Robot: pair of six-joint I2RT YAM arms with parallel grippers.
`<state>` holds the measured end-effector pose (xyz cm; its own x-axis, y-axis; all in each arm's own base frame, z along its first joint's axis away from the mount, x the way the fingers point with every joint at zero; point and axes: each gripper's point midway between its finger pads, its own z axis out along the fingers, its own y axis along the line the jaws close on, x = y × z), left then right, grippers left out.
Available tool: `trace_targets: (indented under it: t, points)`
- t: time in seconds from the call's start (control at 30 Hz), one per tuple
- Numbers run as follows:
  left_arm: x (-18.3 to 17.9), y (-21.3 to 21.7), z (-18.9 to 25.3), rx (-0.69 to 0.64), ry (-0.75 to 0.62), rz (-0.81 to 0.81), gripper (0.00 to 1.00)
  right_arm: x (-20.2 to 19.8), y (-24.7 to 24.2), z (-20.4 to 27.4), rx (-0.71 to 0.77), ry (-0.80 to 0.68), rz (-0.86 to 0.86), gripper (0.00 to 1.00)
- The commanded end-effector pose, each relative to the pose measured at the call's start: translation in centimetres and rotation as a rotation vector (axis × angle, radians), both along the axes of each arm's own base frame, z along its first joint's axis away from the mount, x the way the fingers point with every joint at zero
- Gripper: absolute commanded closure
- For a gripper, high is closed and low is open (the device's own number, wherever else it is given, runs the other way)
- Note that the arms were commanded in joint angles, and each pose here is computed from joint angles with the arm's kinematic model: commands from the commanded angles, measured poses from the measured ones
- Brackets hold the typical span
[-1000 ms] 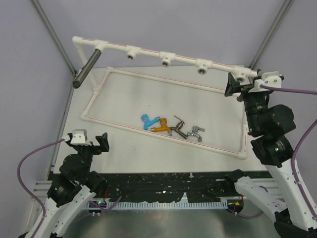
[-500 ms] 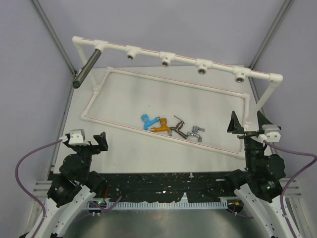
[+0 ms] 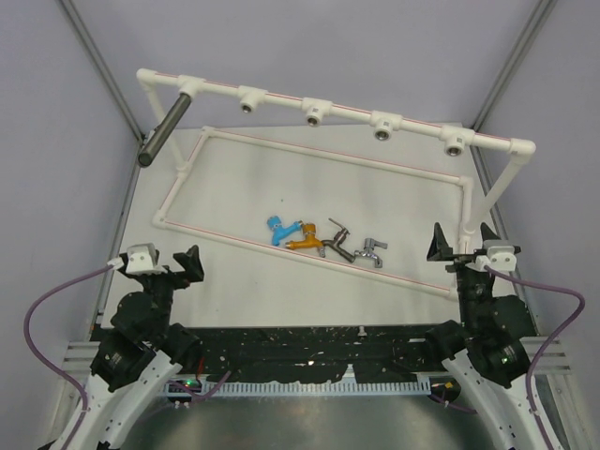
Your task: Install the water faucets
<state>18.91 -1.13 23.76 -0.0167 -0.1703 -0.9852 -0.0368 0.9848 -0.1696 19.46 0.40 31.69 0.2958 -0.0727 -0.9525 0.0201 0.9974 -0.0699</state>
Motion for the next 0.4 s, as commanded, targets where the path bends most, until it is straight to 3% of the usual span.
trace_targets:
  t: [0.0, 0.37]
  points:
    - [-3.4, 2.8, 4.77, -0.23, -0.296, 0.031, 0.0, -2.17, -2.96, 1.02, 0.114, -0.131, -0.107, 0.05]
    - [-3.01, 2.5, 4.82, -0.178, -0.292, 0.03, 0.0, -2.0, -2.93, 0.66, 0.118, -0.12, -0.108, 0.05]
